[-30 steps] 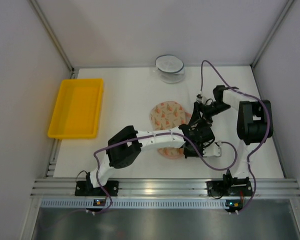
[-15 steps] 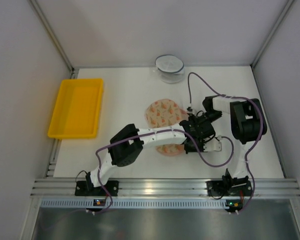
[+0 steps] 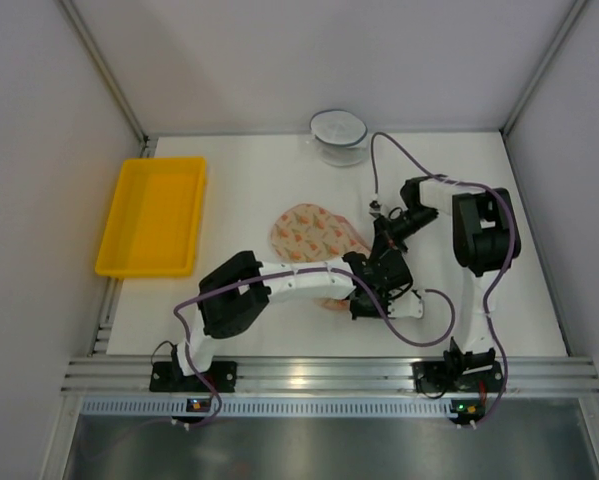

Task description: Place the bra in the laundry bag and zip it closed

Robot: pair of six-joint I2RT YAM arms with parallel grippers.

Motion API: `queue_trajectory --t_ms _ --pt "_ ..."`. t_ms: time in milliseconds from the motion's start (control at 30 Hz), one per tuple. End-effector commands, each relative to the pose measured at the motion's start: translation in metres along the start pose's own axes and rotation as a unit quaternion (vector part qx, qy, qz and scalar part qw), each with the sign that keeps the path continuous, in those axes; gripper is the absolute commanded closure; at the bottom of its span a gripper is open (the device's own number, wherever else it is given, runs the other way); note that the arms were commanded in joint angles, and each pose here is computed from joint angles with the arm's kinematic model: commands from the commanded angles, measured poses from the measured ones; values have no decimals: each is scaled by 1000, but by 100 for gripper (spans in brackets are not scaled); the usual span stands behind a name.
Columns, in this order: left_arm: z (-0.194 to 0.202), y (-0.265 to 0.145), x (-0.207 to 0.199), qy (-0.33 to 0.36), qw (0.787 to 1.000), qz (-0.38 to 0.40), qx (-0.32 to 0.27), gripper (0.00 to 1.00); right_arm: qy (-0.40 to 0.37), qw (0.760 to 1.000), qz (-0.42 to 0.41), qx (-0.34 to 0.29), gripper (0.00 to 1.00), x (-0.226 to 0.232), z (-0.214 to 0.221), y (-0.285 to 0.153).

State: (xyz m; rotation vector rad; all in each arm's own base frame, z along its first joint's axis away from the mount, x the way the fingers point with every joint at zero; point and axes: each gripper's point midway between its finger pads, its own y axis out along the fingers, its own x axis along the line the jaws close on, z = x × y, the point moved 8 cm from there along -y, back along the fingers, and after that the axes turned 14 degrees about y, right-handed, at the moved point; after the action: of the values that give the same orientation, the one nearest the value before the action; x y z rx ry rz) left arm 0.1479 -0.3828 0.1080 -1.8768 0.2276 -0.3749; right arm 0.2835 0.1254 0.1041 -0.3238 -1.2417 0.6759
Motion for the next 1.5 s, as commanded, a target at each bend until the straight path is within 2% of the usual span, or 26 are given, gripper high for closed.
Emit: queue_trajectory --t_ms 0,167,200,233,267,333,367,433,533,733,833,867,933,967,1033,1267,1400,1433,1467 --pt "-13 -18 -30 21 998 48 -42 100 -60 997 2 -48 100 8 -26 -16" --pt "-22 -17 -23 18 998 37 -46 100 -60 996 -5 -66 100 16 -32 -19" --pt "-29 -19 -16 19 998 21 -49 100 -57 996 0 -68 93 17 -29 -21" --pt "-31 -14 -13 18 999 18 -45 100 -57 996 3 -67 81 18 -26 -23" --pt "-33 -13 -9 18 999 12 -45 100 -49 997 9 -62 53 16 -20 -23" --pt "-41 -10 2 15 999 -5 -45 100 -46 996 16 -74 31 16 -10 -33" --pt "-43 -9 7 12 999 -10 -47 100 -44 996 23 -78 13 13 -6 -37" --pt "-48 -6 17 5 999 -20 -50 100 -32 996 25 -83 9 4 7 -48" --pt "-54 -2 31 -1 998 -43 -48 100 -6 997 14 -72 8 -11 23 -50" --pt "-60 3 50 -2 997 -70 -45 100 22 998 -52 -23 17 -15 48 -21" --pt "-59 3 55 -5 996 -74 -44 100 12 998 -59 -9 34 -10 48 -9" --pt "-58 2 55 -4 996 -73 -44 100 3 998 -58 -12 50 -8 45 -9" --pt "-55 1 50 -3 997 -62 -47 100 3 999 -52 -16 68 -7 40 -8" --pt "-55 0 48 -2 997 -55 -52 100 0 999 -41 -21 88 -7 35 -9" --pt "-52 -4 37 -2 998 -32 -62 100 0 999 -35 -30 100 -7 29 -11" --pt "-24 -9 -11 -6 999 30 -44 100 -19 999 -25 -44 100 -3 0 -19" --pt "-18 -12 -22 -23 998 47 -45 100 -25 998 -27 -48 100 0 -11 -21" --pt "-18 -11 -21 -24 998 45 -45 100 -28 998 -30 -49 99 2 -12 -21" --pt "-19 -10 -19 -27 998 39 -45 100 -30 998 -29 -48 85 4 -14 -20"
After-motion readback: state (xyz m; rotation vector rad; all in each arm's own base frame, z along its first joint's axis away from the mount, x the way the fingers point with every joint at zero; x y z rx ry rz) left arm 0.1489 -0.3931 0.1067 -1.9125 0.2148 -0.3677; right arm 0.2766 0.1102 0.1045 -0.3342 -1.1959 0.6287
